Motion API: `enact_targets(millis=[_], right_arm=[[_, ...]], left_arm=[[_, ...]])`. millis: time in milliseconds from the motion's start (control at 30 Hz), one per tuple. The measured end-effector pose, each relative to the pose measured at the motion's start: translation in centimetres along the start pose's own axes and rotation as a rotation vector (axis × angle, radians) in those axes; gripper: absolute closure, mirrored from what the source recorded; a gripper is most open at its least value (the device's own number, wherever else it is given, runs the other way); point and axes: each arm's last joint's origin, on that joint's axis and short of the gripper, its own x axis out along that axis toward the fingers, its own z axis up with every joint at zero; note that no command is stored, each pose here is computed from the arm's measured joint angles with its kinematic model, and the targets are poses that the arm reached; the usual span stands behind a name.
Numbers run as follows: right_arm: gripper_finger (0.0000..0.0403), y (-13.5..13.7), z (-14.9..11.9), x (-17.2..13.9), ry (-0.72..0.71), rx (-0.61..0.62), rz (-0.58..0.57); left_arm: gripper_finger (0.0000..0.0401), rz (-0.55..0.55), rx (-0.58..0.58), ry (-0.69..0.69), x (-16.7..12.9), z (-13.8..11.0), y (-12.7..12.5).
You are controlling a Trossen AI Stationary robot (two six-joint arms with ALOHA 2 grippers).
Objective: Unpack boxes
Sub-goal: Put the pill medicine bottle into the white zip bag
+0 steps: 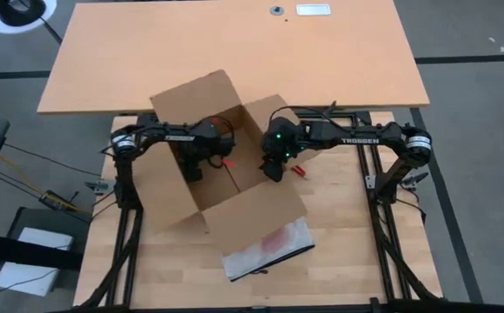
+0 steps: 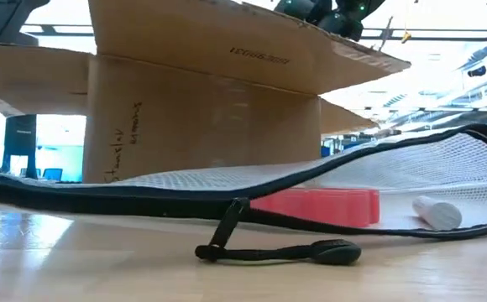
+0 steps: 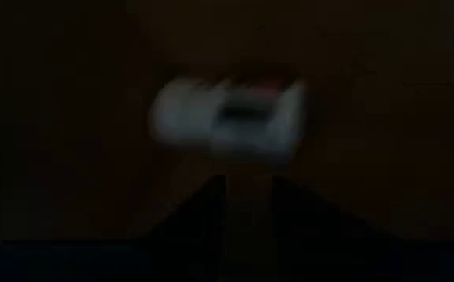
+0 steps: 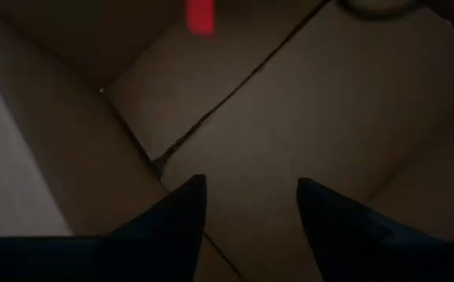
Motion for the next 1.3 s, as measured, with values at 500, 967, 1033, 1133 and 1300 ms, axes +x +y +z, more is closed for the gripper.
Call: enact_targets(millis=[500,967,1033,1133,1300], right_arm=[[0.0200,0.3,-0.1,0.2,0.003,0.013,0.001],[0.0202,0.3,-0.1,0.2,-0.004,0.019,0.006],[0.0202,0.3,0.0,0.2,-0.005,0.019,0.006],[0.0204,0.3,0.0,0.2,-0.005,0.019,0.007],[0.0202,0.4,0.0,0.2,-0.008,0.040,0.008]], left_arm=[[0.0283,-0.099,-0.099,-0.449,-5.2,2.1,0.8],[0.0266,-0.129,-0.248,-0.520,-8.4,-1.2,2.7],[0.0252,-0.125,-0.244,-0.499,-7.8,-1.1,2.5],[0.0234,-0.096,-0.231,-0.474,-6.9,-1.0,1.8],[0.0229,0.021,-0.242,-0.468,-5.4,-0.6,0.1]])
